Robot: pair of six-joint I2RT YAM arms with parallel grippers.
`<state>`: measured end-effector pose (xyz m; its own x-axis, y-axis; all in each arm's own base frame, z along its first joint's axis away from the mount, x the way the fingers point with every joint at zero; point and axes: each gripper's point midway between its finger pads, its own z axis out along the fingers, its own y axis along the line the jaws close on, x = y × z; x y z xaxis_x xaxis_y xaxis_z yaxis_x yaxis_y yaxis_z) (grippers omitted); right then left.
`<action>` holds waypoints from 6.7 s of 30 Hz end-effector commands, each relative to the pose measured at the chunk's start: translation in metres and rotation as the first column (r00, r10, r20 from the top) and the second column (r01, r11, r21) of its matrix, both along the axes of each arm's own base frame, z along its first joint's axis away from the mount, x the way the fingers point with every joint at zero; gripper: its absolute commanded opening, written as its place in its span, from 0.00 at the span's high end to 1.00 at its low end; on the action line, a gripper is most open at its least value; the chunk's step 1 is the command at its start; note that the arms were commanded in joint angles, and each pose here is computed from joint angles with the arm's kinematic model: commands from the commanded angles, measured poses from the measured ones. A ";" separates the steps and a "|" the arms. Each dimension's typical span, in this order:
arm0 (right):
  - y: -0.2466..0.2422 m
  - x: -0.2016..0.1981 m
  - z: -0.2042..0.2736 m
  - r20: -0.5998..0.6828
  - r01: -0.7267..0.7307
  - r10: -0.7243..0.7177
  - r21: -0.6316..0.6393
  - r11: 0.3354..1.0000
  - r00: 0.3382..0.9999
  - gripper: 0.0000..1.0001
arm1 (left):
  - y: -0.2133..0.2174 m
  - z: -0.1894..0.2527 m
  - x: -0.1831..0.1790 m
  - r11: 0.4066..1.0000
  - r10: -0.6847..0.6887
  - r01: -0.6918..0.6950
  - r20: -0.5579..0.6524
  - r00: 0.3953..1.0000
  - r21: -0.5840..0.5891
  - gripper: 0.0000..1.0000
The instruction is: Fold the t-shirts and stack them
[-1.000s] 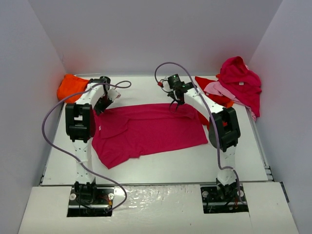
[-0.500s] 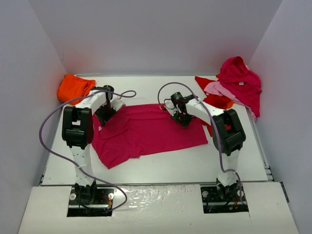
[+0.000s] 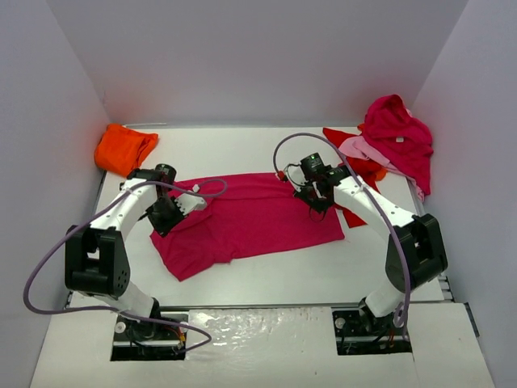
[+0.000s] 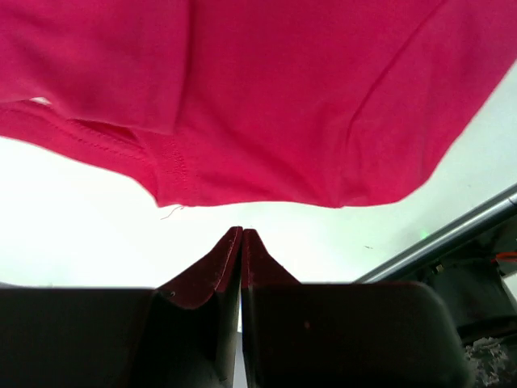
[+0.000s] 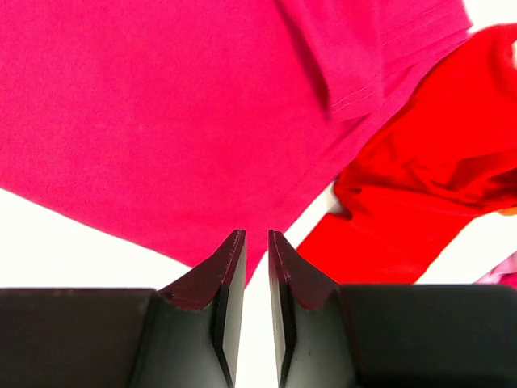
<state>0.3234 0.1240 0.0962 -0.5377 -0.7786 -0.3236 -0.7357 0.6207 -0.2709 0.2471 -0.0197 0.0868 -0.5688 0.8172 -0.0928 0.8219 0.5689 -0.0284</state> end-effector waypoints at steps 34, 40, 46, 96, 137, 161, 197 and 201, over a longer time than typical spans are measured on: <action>0.063 0.122 -0.106 0.043 -0.025 0.034 -0.190 0.981 0.998 1.00 | 0.059 -0.068 0.174 0.914 0.387 -0.376 -0.052 0.920 0.154 1.00; 0.064 0.098 -0.106 -0.017 -0.062 0.060 -0.161 0.985 0.998 1.00 | 0.059 -0.060 0.169 0.931 0.338 -0.333 -0.009 0.941 0.149 1.00; 0.049 0.069 -0.088 -0.057 -0.070 0.060 -0.202 0.977 0.997 1.00 | 0.051 -0.026 0.166 0.950 0.302 -0.306 0.055 0.952 0.071 1.00; -0.053 0.020 0.067 0.278 0.197 -0.213 0.087 0.977 0.937 0.48 | 0.004 -0.023 0.053 0.943 -0.307 0.185 0.511 0.803 0.277 0.95; -0.045 0.019 0.033 0.190 0.183 -0.194 0.075 0.980 0.962 0.46 | 0.028 0.028 0.080 0.969 -0.232 0.147 0.540 0.809 0.197 0.65; -0.049 0.020 0.023 0.172 0.206 -0.211 0.043 0.978 0.962 0.44 | 0.007 -0.039 0.109 0.793 -0.596 0.331 0.538 0.596 0.511 0.66; -0.043 0.022 0.006 0.124 0.176 -0.178 0.025 0.984 0.976 0.46 | -0.045 0.042 0.241 0.992 0.097 -0.123 0.626 0.774 -0.001 1.00; -0.045 0.021 0.003 0.118 0.180 -0.181 0.015 0.984 0.976 0.46 | -0.043 0.048 0.261 0.984 0.141 -0.176 0.649 0.747 -0.012 0.96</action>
